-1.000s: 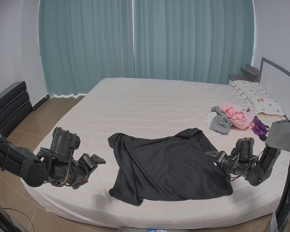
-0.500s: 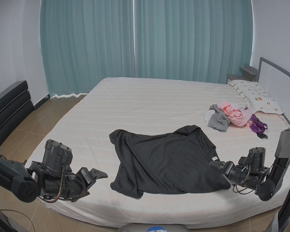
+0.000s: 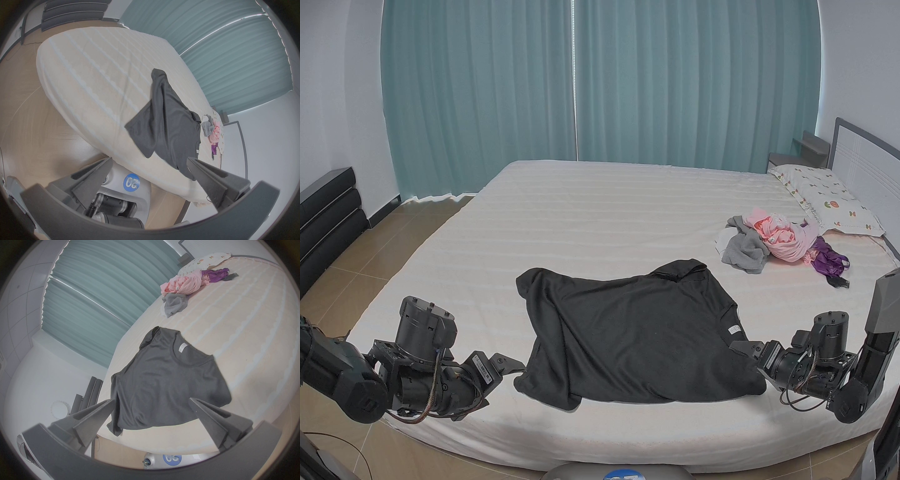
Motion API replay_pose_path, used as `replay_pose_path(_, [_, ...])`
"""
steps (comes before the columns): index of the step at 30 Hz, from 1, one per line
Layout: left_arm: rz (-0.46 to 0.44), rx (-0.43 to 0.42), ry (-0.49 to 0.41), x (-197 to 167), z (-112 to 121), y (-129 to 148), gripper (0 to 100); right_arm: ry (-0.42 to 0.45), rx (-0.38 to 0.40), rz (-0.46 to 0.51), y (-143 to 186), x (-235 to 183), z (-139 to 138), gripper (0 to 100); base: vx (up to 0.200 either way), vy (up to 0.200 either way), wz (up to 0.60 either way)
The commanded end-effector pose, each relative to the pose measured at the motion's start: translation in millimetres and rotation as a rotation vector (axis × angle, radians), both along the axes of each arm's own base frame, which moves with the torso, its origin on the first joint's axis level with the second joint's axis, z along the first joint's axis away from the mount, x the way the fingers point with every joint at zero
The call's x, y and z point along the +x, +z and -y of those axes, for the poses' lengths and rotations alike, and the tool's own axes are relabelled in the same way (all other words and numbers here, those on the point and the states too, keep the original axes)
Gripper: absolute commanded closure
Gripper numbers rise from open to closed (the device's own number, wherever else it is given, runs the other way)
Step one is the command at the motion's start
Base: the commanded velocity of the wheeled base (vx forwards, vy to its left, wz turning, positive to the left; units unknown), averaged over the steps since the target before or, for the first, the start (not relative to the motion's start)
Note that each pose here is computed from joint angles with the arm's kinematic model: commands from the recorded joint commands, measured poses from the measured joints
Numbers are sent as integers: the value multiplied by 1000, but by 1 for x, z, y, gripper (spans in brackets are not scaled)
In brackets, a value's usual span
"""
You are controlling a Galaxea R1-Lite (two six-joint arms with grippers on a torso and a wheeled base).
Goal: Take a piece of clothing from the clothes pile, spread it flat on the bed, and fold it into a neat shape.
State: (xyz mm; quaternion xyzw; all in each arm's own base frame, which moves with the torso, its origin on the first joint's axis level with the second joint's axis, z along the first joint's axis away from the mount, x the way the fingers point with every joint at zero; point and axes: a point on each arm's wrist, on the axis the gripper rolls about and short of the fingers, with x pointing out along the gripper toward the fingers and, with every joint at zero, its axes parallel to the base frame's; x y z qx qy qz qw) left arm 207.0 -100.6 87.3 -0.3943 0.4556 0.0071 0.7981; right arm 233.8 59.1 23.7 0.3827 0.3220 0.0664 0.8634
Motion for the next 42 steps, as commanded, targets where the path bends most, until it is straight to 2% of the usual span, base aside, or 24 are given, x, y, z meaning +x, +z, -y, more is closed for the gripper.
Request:
replay_pose_path(1, [-20,9,0,0,0,-6,0,1,-3,-15,-4,-1,0,0,0,0,0])
replay_pose_path(4, [-31,15,0,1,1,-9,0,2,-4,-13,-4,-1,0,0,0,0,0])
replay_pose_path(13, [-53,30,11,7,2,-16,0,2,-7,-31,-8,-1,0,0,-200,0,0])
replay_pose_path(16, [-70,44,18,12,2,-23,0,2,-6,-30,-8,-1,0,0,0,0,0])
replay_pose_path(23, [-73,73,54,36,8,-45,0,3,-10,-41,-12,1,-1,0,0,0,0])
replay_pose_path(33, [-68,248,180,96,26,-97,0,3,-9,-37,-12,2,-1,0,0,0,0])
replay_pose_path(42, [-37,233,205,122,29,-103,0,4,-7,-35,-11,3,-1,0,0,0,0])
